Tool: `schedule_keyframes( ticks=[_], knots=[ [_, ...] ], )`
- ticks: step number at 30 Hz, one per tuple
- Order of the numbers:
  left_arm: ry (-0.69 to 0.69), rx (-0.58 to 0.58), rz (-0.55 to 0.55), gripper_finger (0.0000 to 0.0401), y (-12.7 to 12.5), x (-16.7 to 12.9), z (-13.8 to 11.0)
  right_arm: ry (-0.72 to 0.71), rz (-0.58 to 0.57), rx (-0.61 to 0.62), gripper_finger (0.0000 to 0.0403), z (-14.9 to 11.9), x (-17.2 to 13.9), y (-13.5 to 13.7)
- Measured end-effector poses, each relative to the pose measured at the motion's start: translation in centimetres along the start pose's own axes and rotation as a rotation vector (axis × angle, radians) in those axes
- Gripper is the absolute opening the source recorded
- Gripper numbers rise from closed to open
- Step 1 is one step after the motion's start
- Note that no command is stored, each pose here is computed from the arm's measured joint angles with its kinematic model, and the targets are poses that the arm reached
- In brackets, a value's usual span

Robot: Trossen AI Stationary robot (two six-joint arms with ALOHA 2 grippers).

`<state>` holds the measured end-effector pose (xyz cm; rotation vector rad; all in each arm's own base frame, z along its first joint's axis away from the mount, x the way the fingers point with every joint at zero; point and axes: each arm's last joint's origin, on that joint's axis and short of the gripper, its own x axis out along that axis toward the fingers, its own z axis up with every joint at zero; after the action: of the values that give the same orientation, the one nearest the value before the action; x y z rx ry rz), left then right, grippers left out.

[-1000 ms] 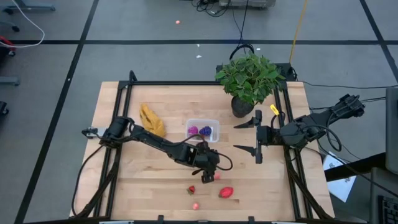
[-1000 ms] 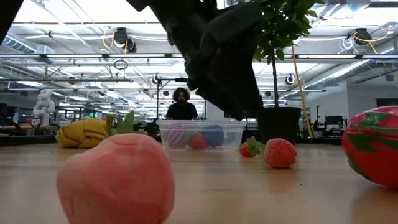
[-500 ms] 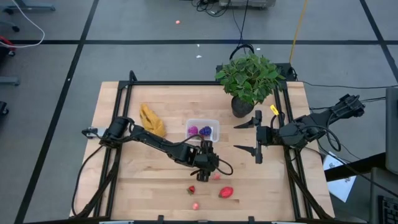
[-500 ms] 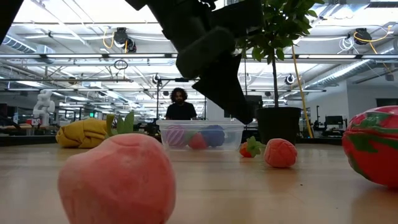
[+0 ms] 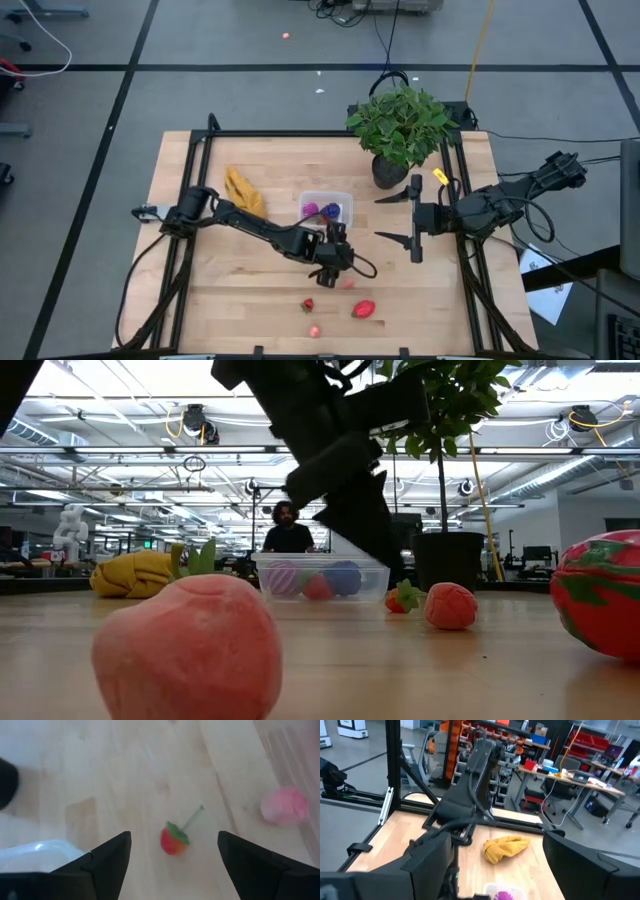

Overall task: Pick and placing Produce into tupperware
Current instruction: Put the top red strawberry into the transparent bin

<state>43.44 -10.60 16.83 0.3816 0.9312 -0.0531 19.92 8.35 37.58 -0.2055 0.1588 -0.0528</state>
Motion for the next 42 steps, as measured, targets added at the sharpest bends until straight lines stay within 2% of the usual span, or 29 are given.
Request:
schedule_keyframes(
  ticks=[7,11,20,25,31,42],
  knots=[
    [0.027,0.087,-0.008,0.0305,-0.9,2.7,-1.0,-0.026,-0.004,-0.013,0.0309,0.3,0.0,0.0],
    [0.042,0.100,0.001,0.0307,-1.0,3.4,-1.3,-0.030,-0.004,-0.015,0.0309,0.3,0.0,0.0],
    [0.048,0.090,0.006,0.0308,-0.5,3.6,-1.4,-0.030,-0.004,-0.026,0.0309,0.3,0.0,0.0],
    [0.043,0.065,-0.052,0.0308,0.4,3.9,-1.6,-0.030,-0.004,-0.026,0.0309,0.3,0.0,0.0],
    [0.043,0.047,-0.067,0.0308,1.0,4.1,-1.7,-0.030,-0.004,-0.026,0.0309,0.3,0.0,0.0],
    [0.044,0.040,-0.078,0.0308,1.1,4.1,-1.8,-0.030,-0.004,-0.026,0.0309,0.3,0.0,0.0]
  ],
)
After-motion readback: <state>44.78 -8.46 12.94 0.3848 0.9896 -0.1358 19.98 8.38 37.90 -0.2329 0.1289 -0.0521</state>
